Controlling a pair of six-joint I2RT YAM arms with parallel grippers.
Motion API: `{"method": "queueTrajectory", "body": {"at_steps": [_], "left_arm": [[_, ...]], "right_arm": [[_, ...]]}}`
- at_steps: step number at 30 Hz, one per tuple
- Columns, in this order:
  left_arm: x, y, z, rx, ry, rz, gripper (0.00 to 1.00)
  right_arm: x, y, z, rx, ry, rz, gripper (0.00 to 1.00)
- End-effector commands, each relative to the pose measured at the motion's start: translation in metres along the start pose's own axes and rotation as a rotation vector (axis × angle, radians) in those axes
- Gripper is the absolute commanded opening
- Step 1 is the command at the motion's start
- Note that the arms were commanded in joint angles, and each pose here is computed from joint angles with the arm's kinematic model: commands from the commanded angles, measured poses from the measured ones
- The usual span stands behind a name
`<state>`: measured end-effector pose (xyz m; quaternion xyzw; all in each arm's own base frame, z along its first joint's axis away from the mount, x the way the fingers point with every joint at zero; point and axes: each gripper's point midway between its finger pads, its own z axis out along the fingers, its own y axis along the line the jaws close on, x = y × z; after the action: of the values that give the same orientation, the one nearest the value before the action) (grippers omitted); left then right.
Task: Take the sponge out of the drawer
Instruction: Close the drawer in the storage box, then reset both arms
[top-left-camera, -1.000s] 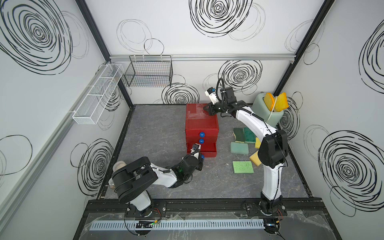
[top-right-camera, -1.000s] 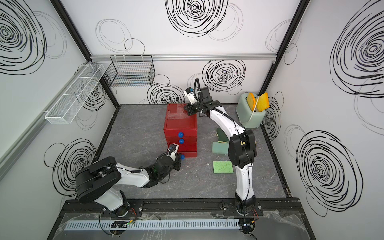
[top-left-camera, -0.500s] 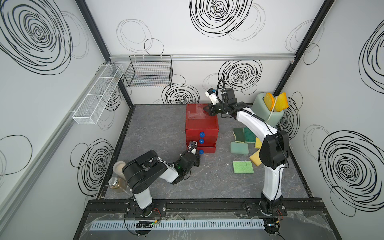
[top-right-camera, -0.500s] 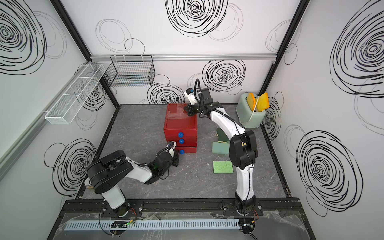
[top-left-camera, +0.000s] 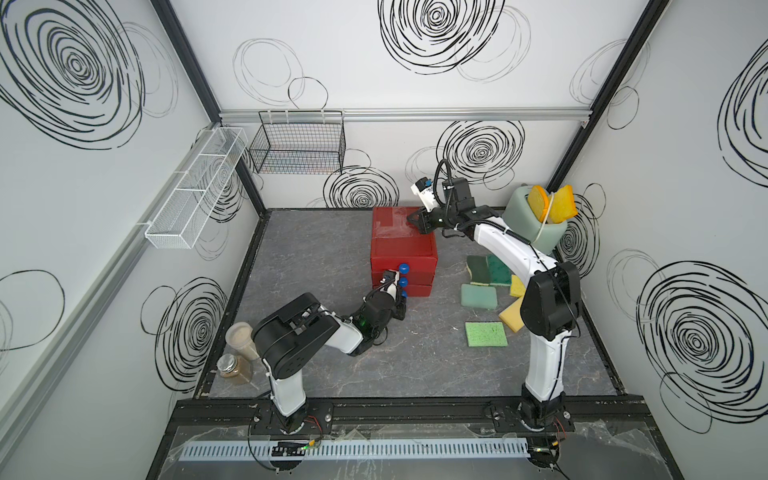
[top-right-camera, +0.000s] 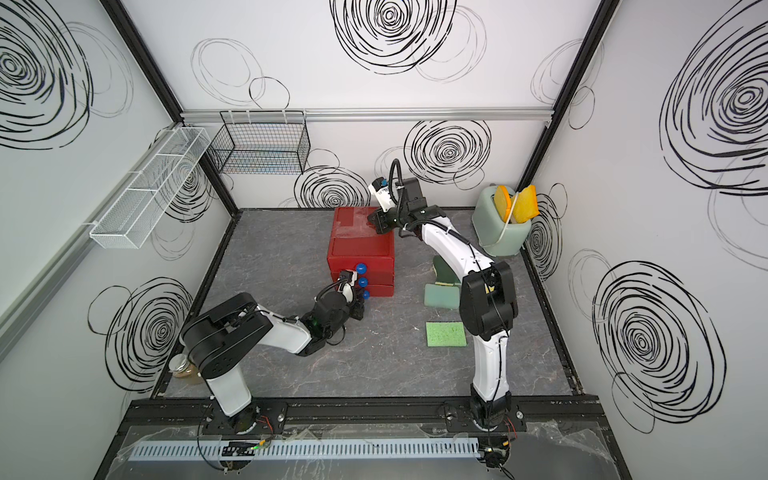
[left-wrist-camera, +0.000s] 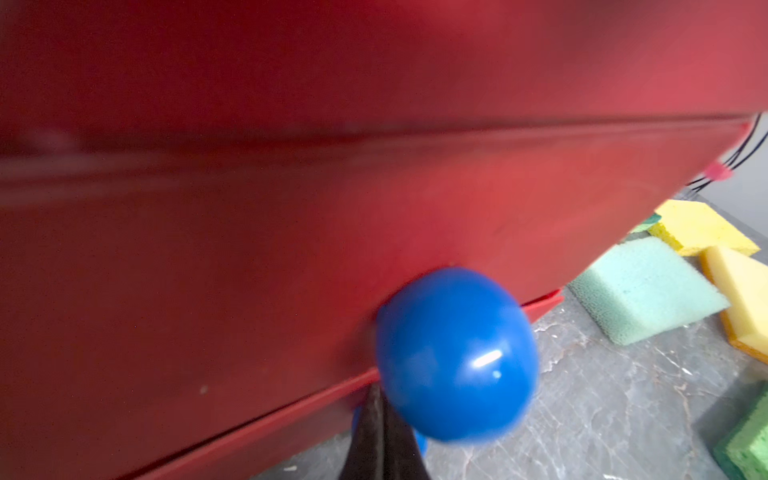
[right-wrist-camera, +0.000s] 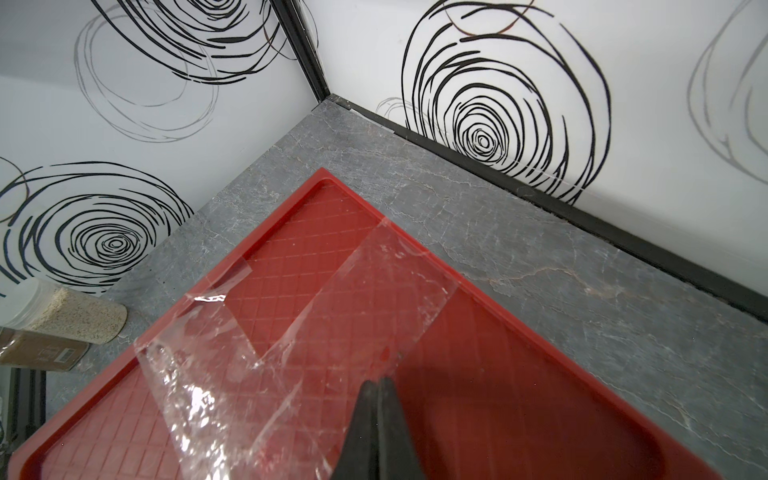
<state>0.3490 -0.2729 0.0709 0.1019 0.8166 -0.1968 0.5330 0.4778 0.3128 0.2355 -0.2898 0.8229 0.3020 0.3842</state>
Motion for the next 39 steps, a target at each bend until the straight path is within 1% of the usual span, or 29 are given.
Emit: {"method": "queueTrajectory", "body": {"at_steps": [1,3,4,5,6,7,9,10,11,12,14,17,19,21,24,27,28,29,30,31,33,37,39], "left_arm": [[-0.021,-0.005,0.000,0.039,-0.060,-0.003,0.00],[-0.024,-0.005,-0.005,0.042,-0.066,0.000,0.00],[-0.027,-0.006,-0.008,0.048,-0.071,-0.001,0.00],[-0.029,-0.007,-0.013,0.058,-0.074,0.000,0.00],[-0.032,-0.008,-0.016,0.064,-0.078,0.000,0.02],[-0.035,-0.009,-0.021,0.070,-0.085,-0.002,0.12],[-0.044,-0.008,-0.031,0.069,-0.109,-0.003,0.47],[-0.048,-0.006,-0.035,0.060,-0.122,-0.006,0.57],[-0.054,-0.005,-0.039,0.057,-0.137,-0.007,0.62],[-0.058,-0.004,-0.042,0.055,-0.147,-0.004,0.66],[-0.069,-0.005,-0.048,0.053,-0.168,0.009,0.76],[-0.088,-0.005,-0.058,0.049,-0.212,0.027,0.83],[-0.099,-0.005,-0.065,0.048,-0.237,0.032,0.85],[-0.113,-0.003,-0.076,0.042,-0.269,0.038,0.87],[-0.140,0.003,-0.099,0.021,-0.340,0.048,0.89],[-0.161,0.022,-0.119,-0.026,-0.391,0.054,0.92],[-0.165,0.032,-0.123,-0.051,-0.401,0.055,0.96],[-0.169,0.044,-0.127,-0.084,-0.410,0.053,0.99],[-0.170,0.056,-0.130,-0.118,-0.414,0.049,0.98],[-0.171,0.071,-0.133,-0.162,-0.420,0.042,0.98],[-0.171,0.097,-0.137,-0.225,-0.427,0.031,0.98],[-0.162,0.159,-0.149,-0.376,-0.428,0.003,0.98],[-0.154,0.185,-0.153,-0.458,-0.407,0.019,0.98]], "right_arm": [[0.068,-0.014,0.013,0.034,0.219,0.087,0.00],[0.062,-0.015,0.011,0.041,0.209,0.079,0.00],[0.057,-0.015,0.009,0.047,0.200,0.073,0.02],[0.052,-0.015,0.007,0.053,0.186,0.066,0.09],[0.046,-0.014,0.005,0.058,0.171,0.057,0.14],[0.038,-0.013,0.001,0.061,0.148,0.045,0.20],[0.022,-0.011,-0.005,0.068,0.102,0.017,0.35],[0.014,-0.009,-0.008,0.066,0.078,0.001,0.46],[0.006,-0.008,-0.010,0.068,0.048,-0.013,0.67],[-0.001,-0.008,-0.012,0.069,0.027,-0.022,0.99],[-0.016,-0.005,-0.016,0.064,-0.018,-0.043,0.99],[-0.042,0.007,-0.030,0.046,-0.107,-0.090,0.99],[-0.062,0.017,-0.047,0.038,-0.178,-0.121,0.99],[-0.083,0.031,-0.071,0.018,-0.251,-0.150,0.99],[-0.108,0.049,-0.120,0.034,-0.377,-0.196,0.99],[-0.116,0.048,-0.176,0.079,-0.486,-0.186,0.99],[-0.113,0.041,-0.190,0.092,-0.512,-0.164,0.99],[-0.106,0.030,-0.209,0.118,-0.536,-0.129,0.99],[-0.098,0.019,-0.221,0.150,-0.544,-0.102,0.99],[-0.081,0.001,-0.228,0.205,-0.530,-0.058,0.99],[-0.040,-0.036,-0.233,0.297,-0.480,0.023,0.99],[0.071,-0.115,-0.232,0.554,-0.332,0.213,0.99],[0.123,-0.141,-0.231,0.664,-0.278,0.300,0.99]]}}
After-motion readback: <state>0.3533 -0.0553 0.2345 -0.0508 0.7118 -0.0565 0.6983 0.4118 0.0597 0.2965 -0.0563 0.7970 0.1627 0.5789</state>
